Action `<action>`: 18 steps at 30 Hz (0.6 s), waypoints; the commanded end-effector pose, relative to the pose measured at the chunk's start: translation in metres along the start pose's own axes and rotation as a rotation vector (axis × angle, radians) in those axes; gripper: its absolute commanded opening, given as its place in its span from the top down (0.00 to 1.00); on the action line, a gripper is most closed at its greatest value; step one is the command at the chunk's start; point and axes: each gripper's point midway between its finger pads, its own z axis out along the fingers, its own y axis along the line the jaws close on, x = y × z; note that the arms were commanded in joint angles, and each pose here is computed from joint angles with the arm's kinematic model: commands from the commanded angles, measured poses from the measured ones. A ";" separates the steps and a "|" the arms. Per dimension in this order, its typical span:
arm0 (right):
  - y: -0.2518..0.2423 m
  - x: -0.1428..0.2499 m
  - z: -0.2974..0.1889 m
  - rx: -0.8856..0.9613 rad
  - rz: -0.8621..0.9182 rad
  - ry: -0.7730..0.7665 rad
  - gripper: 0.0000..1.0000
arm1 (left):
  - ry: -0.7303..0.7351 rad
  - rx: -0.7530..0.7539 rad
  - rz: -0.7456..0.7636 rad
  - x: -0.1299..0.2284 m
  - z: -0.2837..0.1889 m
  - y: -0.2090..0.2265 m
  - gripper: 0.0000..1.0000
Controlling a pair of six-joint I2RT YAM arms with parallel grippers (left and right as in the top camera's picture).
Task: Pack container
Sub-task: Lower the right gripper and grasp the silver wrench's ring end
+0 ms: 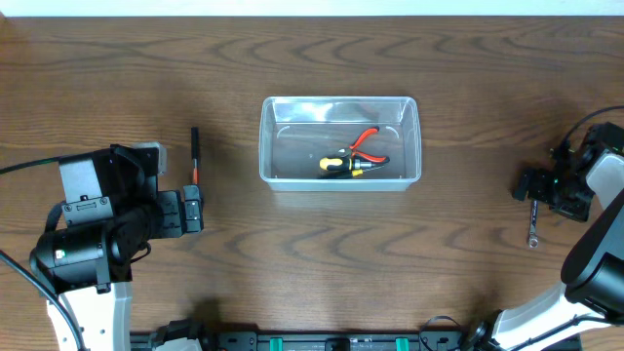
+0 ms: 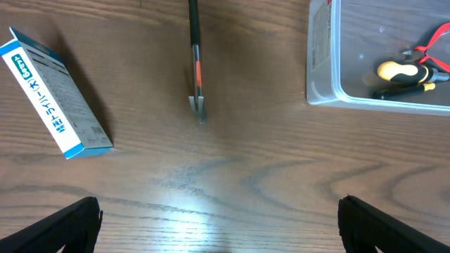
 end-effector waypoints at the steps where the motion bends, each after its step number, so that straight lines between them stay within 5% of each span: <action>1: 0.006 0.015 0.025 -0.045 -0.006 0.079 0.04 | -0.029 0.005 0.012 -0.007 -0.008 -0.002 0.02; 9: 0.008 0.020 0.034 -0.056 0.002 0.105 0.19 | -0.029 0.005 0.012 -0.007 -0.008 -0.002 0.02; 13: 0.008 0.020 0.034 -0.056 0.002 0.107 0.42 | -0.029 0.005 0.012 -0.007 -0.008 -0.002 0.02; 18: 0.008 0.022 0.033 -0.057 0.010 0.116 0.59 | -0.029 0.005 0.013 -0.007 -0.008 -0.002 0.02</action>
